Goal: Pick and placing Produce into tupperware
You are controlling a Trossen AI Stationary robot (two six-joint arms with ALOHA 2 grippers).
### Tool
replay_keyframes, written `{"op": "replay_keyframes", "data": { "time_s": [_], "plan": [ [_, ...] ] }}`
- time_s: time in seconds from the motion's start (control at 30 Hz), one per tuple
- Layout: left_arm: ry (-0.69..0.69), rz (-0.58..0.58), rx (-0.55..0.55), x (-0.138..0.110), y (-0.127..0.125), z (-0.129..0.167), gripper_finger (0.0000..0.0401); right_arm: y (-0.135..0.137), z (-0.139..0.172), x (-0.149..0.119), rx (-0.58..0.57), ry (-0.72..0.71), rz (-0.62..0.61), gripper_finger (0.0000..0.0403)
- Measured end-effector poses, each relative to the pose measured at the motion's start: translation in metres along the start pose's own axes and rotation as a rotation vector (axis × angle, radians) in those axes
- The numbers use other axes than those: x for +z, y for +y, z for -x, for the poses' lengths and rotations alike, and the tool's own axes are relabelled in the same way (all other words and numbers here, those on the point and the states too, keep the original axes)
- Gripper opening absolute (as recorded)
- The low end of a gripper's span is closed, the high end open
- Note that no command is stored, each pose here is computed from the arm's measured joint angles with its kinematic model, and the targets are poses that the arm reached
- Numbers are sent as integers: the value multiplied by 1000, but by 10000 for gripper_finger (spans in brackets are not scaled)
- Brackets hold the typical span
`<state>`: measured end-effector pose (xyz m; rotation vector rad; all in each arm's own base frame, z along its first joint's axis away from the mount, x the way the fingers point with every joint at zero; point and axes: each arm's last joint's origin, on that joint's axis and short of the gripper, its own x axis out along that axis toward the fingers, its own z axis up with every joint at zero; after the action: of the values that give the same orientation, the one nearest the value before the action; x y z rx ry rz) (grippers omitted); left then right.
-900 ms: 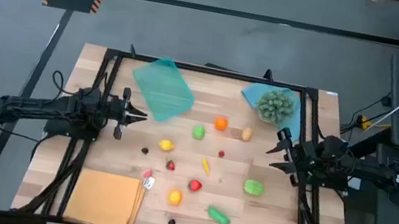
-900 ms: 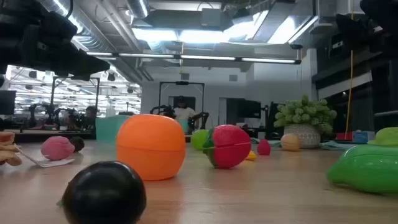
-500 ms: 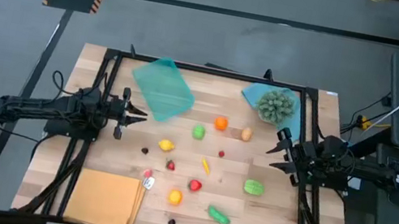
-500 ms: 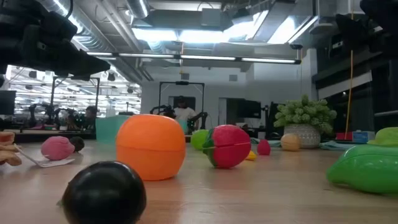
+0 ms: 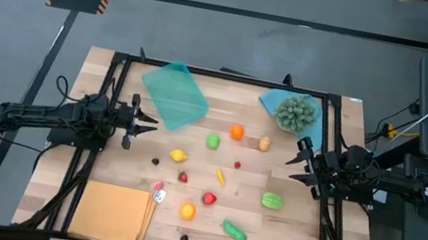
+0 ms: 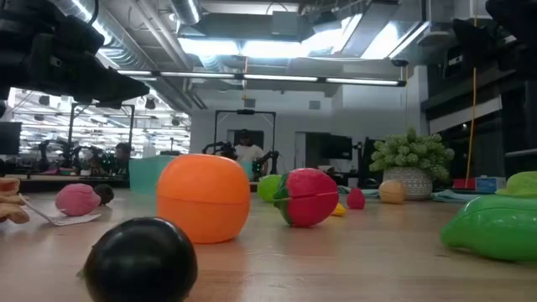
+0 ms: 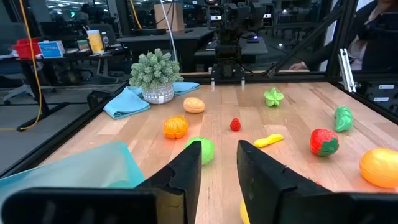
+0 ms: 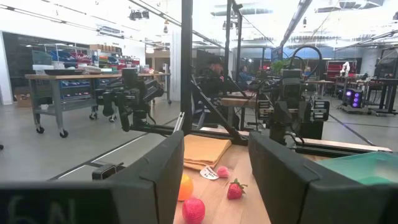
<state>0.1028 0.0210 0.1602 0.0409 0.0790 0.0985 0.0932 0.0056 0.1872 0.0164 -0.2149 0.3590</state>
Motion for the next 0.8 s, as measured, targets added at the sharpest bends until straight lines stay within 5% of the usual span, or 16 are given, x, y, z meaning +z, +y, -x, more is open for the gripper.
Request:
{"op": "replay_keyframes", "data": {
  "time_s": [0.8],
  "plan": [
    [0, 0, 0, 0, 0, 0, 102, 0, 0, 0, 0, 0, 0, 182]
  ]
}}
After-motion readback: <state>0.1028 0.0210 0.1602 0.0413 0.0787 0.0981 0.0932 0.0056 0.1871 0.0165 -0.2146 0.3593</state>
